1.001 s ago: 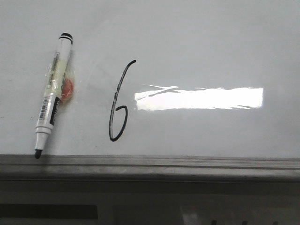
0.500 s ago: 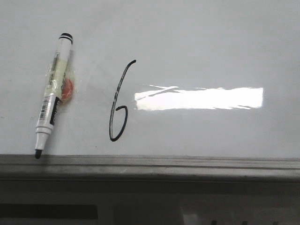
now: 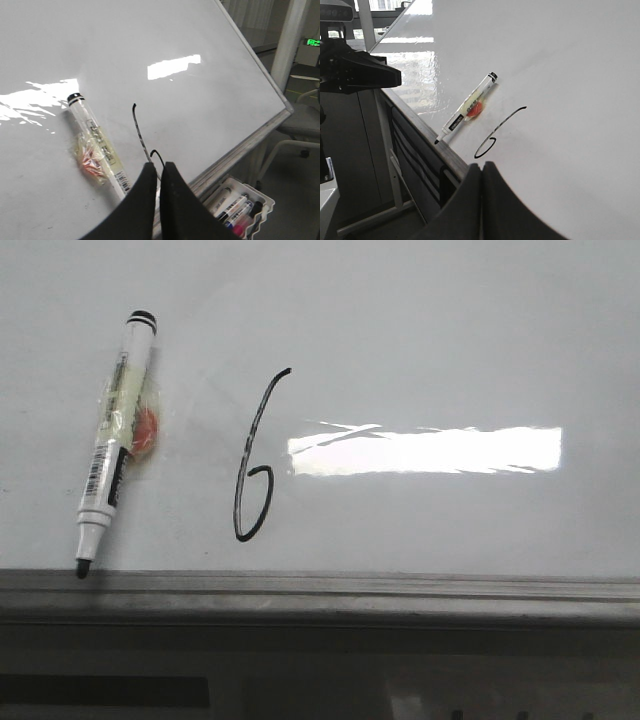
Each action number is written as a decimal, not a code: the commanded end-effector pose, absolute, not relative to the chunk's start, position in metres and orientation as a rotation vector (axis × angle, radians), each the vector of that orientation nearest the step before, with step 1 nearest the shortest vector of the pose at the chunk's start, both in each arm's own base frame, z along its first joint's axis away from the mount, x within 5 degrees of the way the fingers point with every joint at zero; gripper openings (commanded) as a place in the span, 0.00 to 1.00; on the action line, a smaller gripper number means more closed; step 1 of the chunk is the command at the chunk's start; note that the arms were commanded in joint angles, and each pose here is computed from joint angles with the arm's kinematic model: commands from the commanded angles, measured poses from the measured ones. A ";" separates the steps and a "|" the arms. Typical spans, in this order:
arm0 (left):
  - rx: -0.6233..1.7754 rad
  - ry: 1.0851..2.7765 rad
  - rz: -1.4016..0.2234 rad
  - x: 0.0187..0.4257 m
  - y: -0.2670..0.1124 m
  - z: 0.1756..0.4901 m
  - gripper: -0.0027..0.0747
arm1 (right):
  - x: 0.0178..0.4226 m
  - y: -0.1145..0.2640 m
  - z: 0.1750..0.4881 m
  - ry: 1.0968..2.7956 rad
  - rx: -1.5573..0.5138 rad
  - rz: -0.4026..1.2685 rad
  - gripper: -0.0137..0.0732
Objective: Write number 6 on whiteboard
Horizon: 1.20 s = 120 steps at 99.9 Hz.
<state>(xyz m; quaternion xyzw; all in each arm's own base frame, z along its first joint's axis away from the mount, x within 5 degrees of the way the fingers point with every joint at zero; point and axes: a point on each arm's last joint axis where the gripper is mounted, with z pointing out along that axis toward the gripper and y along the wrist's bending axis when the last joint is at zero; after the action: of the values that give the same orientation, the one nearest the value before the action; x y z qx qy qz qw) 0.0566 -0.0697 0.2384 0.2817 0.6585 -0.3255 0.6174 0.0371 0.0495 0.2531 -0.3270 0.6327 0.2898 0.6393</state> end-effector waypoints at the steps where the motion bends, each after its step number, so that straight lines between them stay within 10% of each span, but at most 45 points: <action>1: 0.586 1.456 -0.724 0.060 -0.067 0.251 0.01 | 0.039 0.047 0.268 1.358 -0.689 0.642 0.08; 77: 0.083 1.415 -0.156 0.055 -0.008 0.239 0.01 | 0.039 0.047 0.268 1.360 -0.690 0.642 0.08; 120: -0.102 1.575 -0.148 0.055 -0.002 0.197 0.01 | 0.039 0.047 0.268 1.361 -0.691 0.642 0.08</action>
<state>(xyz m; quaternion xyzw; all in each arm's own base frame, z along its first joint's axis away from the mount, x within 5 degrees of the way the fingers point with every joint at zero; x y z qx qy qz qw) 0.0560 -0.0027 0.2030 -0.0370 0.7129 -0.0674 0.6971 0.0371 0.0495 0.2531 -0.3270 0.6327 0.2898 0.6393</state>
